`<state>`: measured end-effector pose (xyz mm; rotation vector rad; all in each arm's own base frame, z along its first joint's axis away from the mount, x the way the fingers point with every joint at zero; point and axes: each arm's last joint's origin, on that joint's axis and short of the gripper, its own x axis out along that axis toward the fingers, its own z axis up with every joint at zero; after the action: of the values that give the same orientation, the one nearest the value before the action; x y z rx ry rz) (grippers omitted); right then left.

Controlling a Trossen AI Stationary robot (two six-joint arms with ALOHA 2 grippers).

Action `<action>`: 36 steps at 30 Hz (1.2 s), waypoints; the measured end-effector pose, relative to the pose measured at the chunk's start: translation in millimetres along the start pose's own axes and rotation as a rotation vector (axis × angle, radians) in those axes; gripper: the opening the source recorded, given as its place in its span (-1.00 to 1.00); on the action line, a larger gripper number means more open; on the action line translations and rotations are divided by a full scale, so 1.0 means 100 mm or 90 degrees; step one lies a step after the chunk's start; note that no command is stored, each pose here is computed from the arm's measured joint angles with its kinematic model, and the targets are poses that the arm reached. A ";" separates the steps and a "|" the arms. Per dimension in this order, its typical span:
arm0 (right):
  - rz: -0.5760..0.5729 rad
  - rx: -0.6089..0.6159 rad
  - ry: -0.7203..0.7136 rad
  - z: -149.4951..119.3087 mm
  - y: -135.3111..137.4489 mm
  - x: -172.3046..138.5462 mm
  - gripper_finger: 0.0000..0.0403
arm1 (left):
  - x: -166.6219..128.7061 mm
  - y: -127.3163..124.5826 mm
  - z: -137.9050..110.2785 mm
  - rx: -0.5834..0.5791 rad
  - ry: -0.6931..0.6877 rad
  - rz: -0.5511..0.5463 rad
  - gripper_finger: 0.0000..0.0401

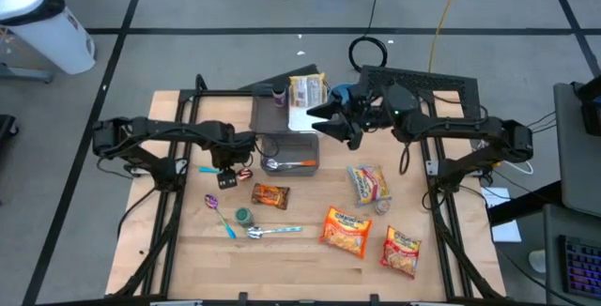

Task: Pick & Place Food Item
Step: Put the top blue spoon into the bottom black bin

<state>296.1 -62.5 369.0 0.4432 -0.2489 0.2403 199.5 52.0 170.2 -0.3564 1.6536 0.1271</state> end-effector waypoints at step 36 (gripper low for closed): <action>-0.022 -0.003 0.008 0.03 0.02 -0.04 0.25 | 0.33 -0.11 0.25 0.007 0.024 0.041 0.07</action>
<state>290.9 -62.6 371.0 0.4415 -0.2289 0.2086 224.0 43.2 136.4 -0.2986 1.7031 0.1605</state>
